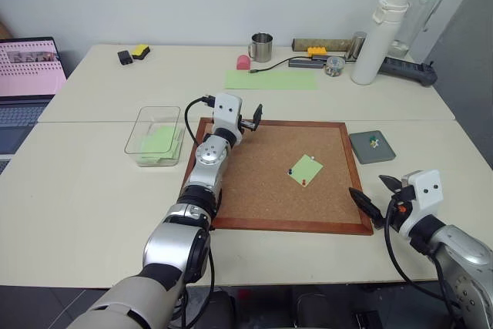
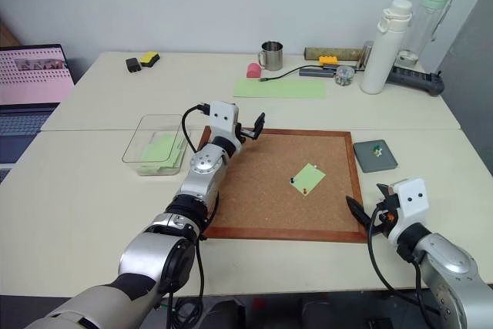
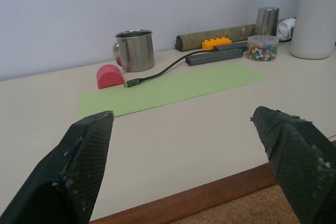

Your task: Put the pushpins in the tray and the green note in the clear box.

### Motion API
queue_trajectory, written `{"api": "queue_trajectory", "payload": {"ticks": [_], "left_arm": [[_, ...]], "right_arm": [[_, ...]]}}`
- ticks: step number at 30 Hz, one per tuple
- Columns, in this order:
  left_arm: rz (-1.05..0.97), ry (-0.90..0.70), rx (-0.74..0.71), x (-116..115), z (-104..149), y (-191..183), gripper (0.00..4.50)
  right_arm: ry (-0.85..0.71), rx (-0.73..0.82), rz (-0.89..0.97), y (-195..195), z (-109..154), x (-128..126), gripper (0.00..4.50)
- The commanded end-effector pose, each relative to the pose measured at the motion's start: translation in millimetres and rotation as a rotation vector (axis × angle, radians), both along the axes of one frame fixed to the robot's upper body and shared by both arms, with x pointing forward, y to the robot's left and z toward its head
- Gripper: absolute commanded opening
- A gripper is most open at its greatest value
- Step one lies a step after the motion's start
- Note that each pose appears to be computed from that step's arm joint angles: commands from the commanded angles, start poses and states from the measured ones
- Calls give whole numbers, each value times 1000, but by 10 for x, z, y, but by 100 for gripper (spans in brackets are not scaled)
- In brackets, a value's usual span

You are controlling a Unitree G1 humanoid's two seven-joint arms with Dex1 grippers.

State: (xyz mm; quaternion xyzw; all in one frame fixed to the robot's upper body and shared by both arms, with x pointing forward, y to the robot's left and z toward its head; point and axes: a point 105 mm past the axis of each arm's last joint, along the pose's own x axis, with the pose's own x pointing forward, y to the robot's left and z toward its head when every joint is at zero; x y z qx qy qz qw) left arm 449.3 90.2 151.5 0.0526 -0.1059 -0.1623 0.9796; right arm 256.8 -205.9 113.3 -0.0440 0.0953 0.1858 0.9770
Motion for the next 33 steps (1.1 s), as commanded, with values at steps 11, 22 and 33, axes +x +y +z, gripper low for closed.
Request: {"api": "queue_trajectory", "payload": {"ticks": [11,22,33], "left_arm": [[-33,-49,-43,-4,181,-15,450],[-43,-50,-58,-4,197,-20,450],[-61,-52,-76,-17,204,-25,450]], "right_arm": [[-51,-11,3,-15,137,-16,445],[-51,-12,5,-14,136,-13,445],[-53,-8,14,9,145,-1,445]]}}
